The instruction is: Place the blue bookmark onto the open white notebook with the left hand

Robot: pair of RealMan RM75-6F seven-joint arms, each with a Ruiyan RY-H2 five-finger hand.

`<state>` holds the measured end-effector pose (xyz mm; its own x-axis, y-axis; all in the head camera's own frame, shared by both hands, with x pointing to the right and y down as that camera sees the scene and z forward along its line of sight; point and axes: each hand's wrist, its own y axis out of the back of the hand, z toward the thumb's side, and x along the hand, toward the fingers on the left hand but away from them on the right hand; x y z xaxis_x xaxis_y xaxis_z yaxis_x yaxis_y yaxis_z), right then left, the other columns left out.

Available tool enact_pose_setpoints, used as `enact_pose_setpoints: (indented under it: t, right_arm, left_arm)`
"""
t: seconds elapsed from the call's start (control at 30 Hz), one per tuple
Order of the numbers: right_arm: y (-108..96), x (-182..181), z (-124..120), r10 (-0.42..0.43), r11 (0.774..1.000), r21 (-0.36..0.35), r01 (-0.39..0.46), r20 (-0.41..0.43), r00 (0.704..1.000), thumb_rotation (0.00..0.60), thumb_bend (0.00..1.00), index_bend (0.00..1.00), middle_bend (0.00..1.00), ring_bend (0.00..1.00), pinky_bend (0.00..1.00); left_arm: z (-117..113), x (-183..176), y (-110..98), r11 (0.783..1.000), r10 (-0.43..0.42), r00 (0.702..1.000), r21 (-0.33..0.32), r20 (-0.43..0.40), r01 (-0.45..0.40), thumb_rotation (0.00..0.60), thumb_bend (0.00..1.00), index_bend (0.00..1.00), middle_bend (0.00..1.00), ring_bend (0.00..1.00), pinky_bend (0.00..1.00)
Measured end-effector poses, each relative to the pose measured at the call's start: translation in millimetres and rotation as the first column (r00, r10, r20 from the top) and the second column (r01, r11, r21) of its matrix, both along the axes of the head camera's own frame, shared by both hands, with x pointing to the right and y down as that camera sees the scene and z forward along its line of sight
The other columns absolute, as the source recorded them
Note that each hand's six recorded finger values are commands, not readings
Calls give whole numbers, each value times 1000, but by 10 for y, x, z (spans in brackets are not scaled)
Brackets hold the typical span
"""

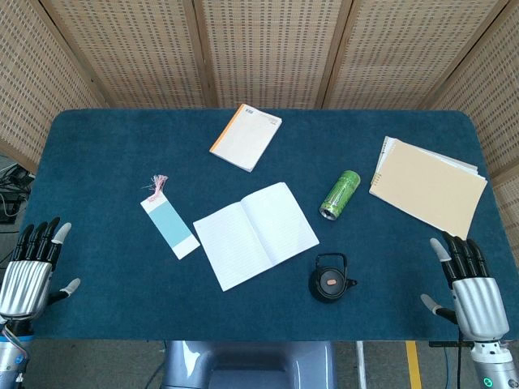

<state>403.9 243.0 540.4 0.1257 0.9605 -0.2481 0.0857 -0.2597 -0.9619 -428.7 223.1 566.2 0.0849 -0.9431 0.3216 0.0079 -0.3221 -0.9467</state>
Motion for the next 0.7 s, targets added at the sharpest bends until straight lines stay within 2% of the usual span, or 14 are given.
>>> enact_pose_setpoints:
  t: [0.7]
  right_arm:
    - [-6, 42, -5, 12, 1000, 2, -12, 3, 1000, 600, 103, 0, 0, 0, 0]
  left_arm:
    - [38, 39, -7, 1000, 23, 1000, -12, 0, -23, 600, 14, 0, 0, 0, 0]
